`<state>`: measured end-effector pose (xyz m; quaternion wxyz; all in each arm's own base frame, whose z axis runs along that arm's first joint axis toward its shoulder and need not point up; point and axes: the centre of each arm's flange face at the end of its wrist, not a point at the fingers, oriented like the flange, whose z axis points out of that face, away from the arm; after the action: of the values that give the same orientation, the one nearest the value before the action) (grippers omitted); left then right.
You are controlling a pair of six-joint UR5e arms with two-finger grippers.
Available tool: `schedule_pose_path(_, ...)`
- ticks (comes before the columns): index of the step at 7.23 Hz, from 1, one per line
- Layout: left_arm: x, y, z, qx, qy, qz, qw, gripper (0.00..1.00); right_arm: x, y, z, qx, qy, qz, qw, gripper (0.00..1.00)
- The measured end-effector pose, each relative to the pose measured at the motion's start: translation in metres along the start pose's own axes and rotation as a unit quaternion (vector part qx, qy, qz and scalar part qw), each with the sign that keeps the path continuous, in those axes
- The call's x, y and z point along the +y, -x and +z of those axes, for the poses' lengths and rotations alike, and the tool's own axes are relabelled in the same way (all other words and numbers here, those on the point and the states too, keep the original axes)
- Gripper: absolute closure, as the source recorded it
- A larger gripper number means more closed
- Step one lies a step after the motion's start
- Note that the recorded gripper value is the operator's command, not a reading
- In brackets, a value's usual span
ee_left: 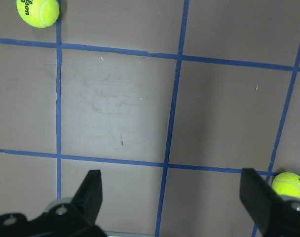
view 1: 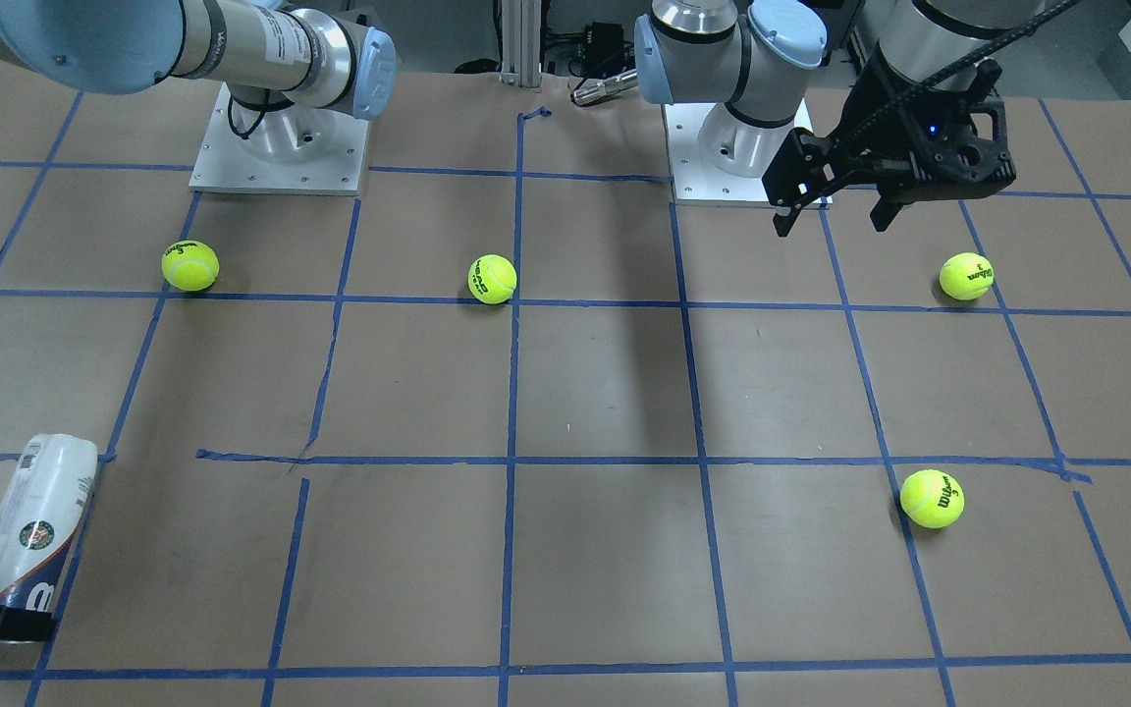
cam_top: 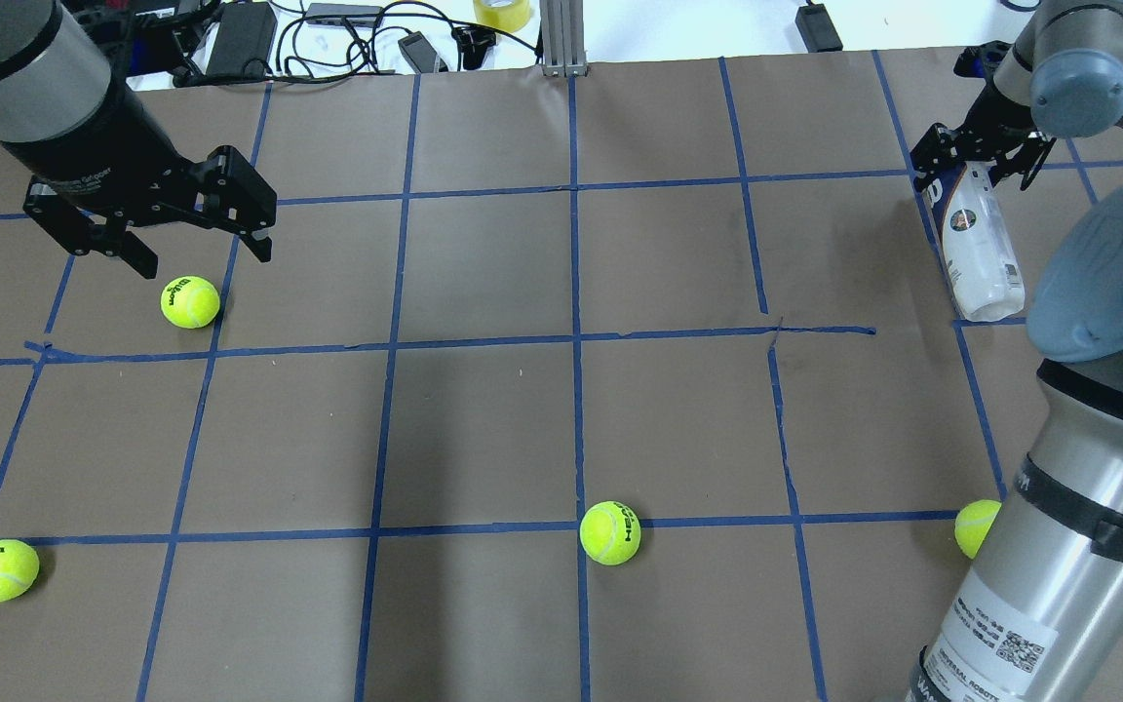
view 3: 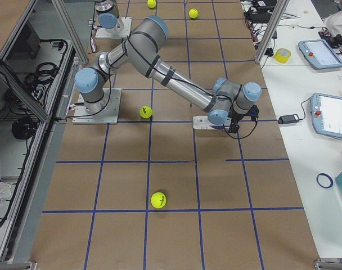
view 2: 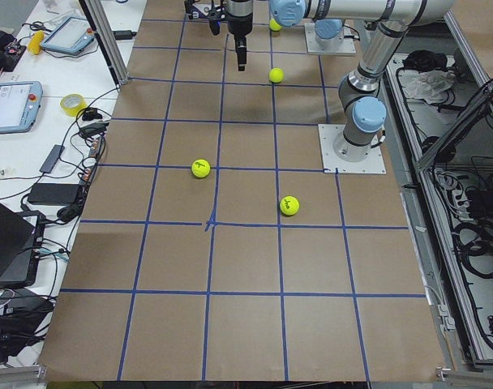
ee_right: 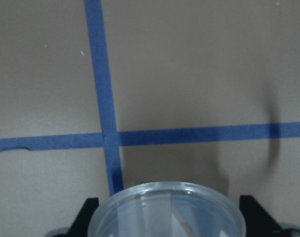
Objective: Lift up tennis ball bucket
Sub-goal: 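Close the right gripper around the can's open end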
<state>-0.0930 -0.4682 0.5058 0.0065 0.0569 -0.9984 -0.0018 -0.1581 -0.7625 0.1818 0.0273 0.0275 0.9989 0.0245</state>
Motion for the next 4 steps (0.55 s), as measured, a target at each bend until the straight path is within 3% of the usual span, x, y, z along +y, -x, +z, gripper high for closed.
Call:
schedule_pose_path(2, 0.000, -0.001, 0.000, 0.000, 0.000, 0.001, 1.0000, 0.00, 0.000, 0.002, -0.002, 0.001, -0.002, -0.011, 0.9999, 0.33)
schedule_pose_path(4, 0.000, -0.001, 0.001, 0.002, 0.000, 0.001, 1.0000, 0.00, 0.000, 0.008, -0.014, 0.004, -0.011, -0.024, 0.9996, 0.40)
